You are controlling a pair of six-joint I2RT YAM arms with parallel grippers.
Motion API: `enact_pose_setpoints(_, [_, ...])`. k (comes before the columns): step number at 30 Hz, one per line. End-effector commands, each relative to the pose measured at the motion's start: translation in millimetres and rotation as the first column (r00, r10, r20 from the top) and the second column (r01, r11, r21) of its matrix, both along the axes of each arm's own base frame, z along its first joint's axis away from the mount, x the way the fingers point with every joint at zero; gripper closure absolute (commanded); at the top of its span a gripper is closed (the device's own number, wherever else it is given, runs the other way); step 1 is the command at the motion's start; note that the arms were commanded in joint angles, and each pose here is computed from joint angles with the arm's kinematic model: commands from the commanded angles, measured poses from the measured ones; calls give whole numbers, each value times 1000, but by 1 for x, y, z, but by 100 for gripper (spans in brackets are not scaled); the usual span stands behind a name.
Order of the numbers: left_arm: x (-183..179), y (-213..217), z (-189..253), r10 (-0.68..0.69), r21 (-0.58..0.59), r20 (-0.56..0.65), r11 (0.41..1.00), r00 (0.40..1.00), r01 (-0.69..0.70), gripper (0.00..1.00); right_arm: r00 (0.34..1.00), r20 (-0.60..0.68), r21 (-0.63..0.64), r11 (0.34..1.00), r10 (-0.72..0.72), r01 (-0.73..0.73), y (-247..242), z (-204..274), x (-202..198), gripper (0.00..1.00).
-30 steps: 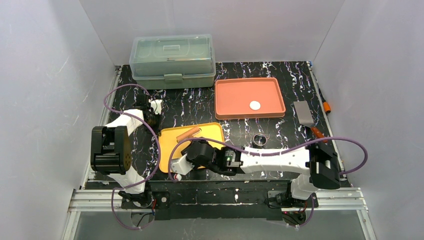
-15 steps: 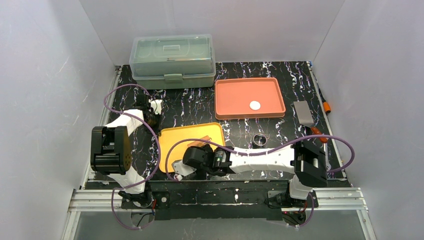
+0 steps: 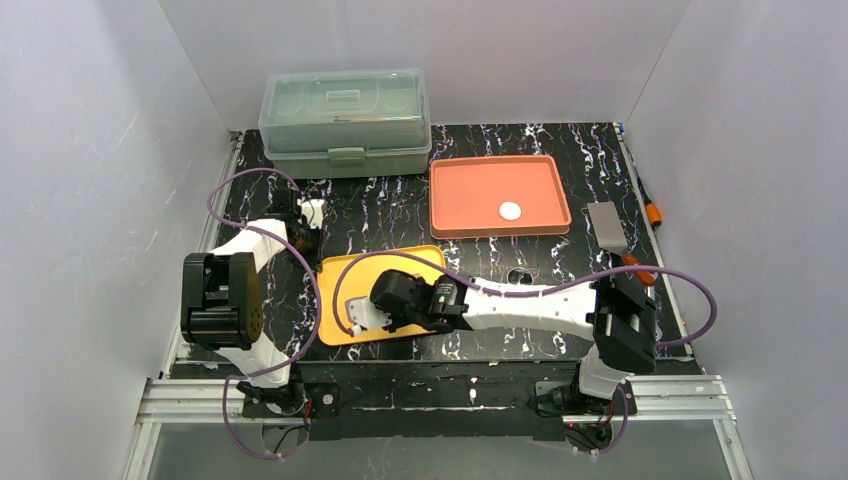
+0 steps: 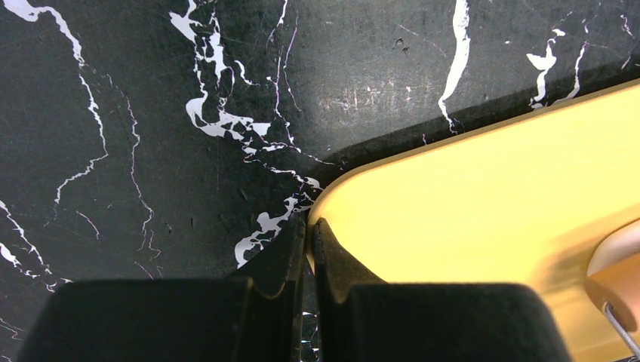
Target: Roll out the dumpling wrappers from the dough
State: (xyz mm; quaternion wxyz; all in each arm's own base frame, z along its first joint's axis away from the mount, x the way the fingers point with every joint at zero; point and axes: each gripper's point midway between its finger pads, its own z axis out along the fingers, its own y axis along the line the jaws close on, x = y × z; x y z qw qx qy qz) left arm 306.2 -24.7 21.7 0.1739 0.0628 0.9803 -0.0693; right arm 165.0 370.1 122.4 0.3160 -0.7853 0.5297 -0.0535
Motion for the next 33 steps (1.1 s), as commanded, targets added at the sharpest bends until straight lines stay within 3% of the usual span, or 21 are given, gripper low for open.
enact_pose_setpoints(1, [-7, 10, -1, -2, 52, -1, 999, 1000, 2, 100, 967, -252, -96, 995, -34, 10, -28, -61, -27, 99])
enact_pose_setpoints(5, [-8, 11, -1, -1, 57, -4, 998, 1000, 1, 100, 962, -265, -137, 990, -65, 29, -34, -71, -26, 99])
enact_pose_setpoints(18, [-8, 11, -2, -1, 57, -6, 998, 1000, 2, 100, 994, -62, -88, 993, -89, 83, -31, -23, -9, 99])
enact_pose_setpoints(23, [-9, 10, -5, 1, 54, -13, 999, 1000, 0, 100, 967, 139, 41, 977, -212, 208, -11, 0, 33, 99])
enact_pose_setpoints(25, [-9, 9, -6, 0, 49, -19, 999, 1000, 1, 100, 957, 160, 137, 966, -241, 220, 4, 22, 41, 99])
enact_pose_setpoints(29, [-9, 8, -6, -1, 42, -17, 999, 1000, 2, 100, 963, 155, 245, 953, -219, 177, 18, 57, 37, 99])
enact_pose_setpoints(33, [-7, 6, -5, -5, 28, -6, 1000, 1000, 5, 100, 972, 197, 223, 971, -129, 84, 14, 64, 11, 99])
